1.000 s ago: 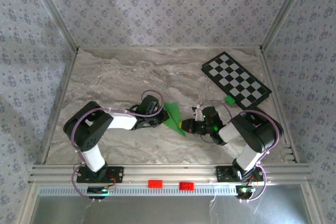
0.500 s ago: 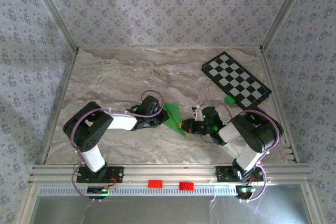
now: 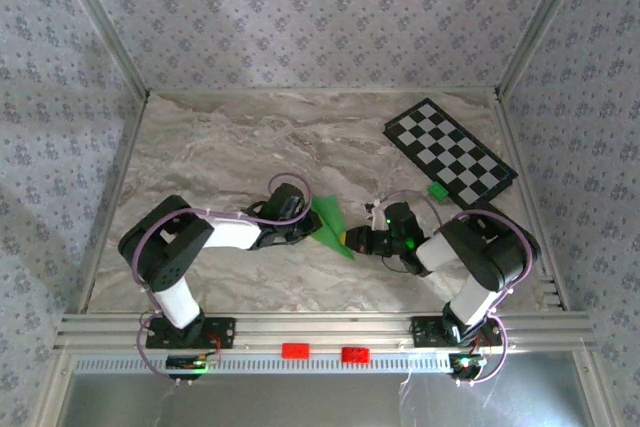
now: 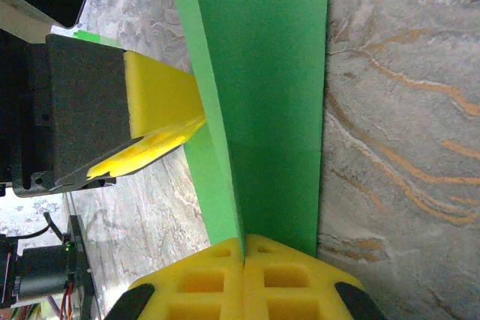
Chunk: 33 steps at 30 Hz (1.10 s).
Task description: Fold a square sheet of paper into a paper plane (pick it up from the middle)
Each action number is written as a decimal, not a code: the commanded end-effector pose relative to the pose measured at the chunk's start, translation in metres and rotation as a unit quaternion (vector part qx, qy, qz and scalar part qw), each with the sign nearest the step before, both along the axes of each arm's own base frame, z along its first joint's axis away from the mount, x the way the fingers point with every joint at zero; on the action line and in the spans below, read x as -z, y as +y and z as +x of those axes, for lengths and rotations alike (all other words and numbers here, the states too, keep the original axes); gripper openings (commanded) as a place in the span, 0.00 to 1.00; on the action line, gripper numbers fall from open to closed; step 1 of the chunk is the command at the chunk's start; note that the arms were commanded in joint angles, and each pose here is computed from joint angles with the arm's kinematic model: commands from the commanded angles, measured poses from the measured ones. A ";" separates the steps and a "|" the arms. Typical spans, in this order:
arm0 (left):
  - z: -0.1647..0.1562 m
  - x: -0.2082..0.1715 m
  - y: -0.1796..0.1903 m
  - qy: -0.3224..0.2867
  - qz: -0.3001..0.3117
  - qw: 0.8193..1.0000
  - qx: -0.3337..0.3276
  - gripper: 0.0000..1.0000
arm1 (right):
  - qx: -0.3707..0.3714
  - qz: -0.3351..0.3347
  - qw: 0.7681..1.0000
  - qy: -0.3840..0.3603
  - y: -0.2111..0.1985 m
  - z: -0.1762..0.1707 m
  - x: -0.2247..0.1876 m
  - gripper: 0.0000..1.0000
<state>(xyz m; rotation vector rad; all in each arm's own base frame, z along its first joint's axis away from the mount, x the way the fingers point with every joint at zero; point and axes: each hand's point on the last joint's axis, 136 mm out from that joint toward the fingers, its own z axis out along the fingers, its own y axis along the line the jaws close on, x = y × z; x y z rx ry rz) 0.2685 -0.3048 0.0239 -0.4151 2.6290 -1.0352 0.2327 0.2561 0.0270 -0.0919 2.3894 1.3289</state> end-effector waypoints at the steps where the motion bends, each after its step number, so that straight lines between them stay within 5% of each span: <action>1: 0.001 -0.011 -0.003 -0.014 0.009 1.000 0.010 0.11 | 0.007 -0.043 0.998 0.051 -0.013 -0.013 0.027 0.02; 33: 0.010 -0.055 -0.010 -0.080 -0.013 0.996 0.034 0.15 | 0.001 -0.057 0.996 0.065 -0.015 -0.018 0.035 0.01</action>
